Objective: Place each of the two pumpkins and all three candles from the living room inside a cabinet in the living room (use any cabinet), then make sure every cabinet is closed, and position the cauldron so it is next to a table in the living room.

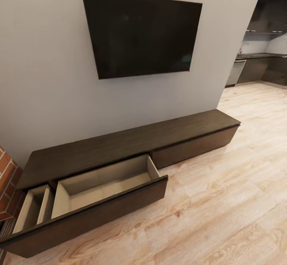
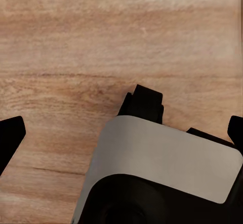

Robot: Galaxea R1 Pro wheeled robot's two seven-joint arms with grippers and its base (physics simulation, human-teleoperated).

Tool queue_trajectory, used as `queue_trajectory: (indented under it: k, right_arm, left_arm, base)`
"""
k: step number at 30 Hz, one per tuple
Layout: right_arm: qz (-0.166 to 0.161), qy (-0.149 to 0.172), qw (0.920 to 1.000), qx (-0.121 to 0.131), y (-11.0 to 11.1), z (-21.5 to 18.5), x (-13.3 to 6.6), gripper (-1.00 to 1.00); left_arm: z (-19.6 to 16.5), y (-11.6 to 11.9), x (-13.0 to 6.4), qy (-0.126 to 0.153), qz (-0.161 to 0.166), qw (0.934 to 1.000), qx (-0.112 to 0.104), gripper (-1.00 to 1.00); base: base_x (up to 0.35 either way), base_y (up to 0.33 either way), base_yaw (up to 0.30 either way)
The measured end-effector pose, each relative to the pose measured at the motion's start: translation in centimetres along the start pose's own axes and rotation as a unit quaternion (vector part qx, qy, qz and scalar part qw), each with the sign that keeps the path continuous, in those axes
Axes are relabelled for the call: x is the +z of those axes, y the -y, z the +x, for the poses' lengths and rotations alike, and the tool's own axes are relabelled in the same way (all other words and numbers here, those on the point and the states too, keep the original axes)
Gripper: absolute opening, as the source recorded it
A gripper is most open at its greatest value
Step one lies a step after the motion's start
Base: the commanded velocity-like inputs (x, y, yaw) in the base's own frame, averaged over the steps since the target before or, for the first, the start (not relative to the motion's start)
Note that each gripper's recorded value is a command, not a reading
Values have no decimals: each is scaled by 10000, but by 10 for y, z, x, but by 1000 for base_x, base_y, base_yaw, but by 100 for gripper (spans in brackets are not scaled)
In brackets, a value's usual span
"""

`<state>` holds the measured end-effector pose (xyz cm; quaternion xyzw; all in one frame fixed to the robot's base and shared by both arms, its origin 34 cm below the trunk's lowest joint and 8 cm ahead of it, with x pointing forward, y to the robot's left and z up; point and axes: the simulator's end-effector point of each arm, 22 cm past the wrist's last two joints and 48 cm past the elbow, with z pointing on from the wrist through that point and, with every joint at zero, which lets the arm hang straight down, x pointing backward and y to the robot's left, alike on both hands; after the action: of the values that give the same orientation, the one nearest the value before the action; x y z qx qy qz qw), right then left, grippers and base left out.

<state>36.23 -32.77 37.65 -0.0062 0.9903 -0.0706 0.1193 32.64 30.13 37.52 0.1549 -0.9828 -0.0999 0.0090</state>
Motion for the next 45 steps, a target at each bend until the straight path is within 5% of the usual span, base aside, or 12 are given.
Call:
queue_trajectory:
  k: [37, 39, 45]
  right_arm:
    - [-11, -46, 10000, -6, 0, 4, 1, 100]
    - [-15, -46, 10000, -7, 0, 4, 1, 100]
    - [-14, -45, 10000, -6, 0, 4, 1, 100]
  left_arm:
    - [3, 1, 1, -31, 2, 10000, 9, 100]
    - [6, 1, 1, -90, 22, 9999, -130, 100]
    - [5, 7, 0, -50, 49, 10000, -2, 100]
  base:
    - [276, 146, -242]
    - [135, 23, -284]
    - [23, 4, -284]
